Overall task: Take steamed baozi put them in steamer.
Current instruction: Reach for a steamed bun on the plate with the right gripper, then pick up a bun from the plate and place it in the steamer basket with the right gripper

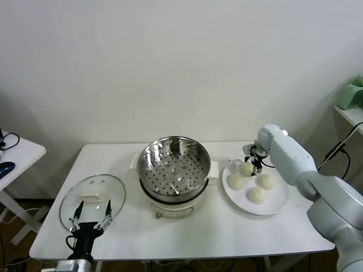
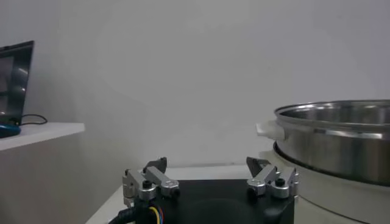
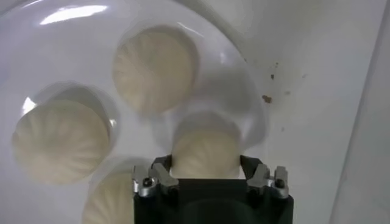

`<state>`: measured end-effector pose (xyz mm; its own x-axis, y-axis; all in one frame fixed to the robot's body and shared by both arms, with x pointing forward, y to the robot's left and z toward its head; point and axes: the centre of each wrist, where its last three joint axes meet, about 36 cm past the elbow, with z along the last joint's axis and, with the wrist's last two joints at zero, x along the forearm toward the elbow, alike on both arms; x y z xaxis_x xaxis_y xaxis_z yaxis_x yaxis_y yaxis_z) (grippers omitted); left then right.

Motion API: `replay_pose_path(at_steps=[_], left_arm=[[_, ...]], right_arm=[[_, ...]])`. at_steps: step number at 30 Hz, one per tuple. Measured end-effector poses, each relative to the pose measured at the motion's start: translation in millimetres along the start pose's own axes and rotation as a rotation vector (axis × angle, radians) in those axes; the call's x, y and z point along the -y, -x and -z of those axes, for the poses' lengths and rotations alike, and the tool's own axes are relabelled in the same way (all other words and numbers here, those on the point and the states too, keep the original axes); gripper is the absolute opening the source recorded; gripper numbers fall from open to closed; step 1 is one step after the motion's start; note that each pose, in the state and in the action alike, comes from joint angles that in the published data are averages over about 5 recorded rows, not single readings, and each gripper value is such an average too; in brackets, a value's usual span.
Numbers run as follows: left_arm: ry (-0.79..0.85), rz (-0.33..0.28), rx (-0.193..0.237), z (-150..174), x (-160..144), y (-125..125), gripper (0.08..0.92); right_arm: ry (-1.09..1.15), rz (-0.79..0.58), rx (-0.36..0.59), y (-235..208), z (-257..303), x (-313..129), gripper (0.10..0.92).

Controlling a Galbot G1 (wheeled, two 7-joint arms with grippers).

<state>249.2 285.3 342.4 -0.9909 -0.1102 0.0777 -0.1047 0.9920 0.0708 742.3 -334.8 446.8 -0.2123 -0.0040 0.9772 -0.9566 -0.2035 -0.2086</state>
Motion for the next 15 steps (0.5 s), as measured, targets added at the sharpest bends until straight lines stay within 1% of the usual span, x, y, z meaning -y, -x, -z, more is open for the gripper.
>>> replay_pose_path(at_steps=[8, 15], left_arm=[[0.000, 0.002, -0.002, -0.2, -0.1, -0.7, 0.823], [0.003, 0.006, -0.004, 0.3, -2.0, -3.1, 0.823]], right_arm=[[-0.017, -0.008, 0.004, -6.0, -0.9, 2.5, 0.713], [-0.095, -0.028, 0.001, -28.9, 3.8, 13.6, 0.712]])
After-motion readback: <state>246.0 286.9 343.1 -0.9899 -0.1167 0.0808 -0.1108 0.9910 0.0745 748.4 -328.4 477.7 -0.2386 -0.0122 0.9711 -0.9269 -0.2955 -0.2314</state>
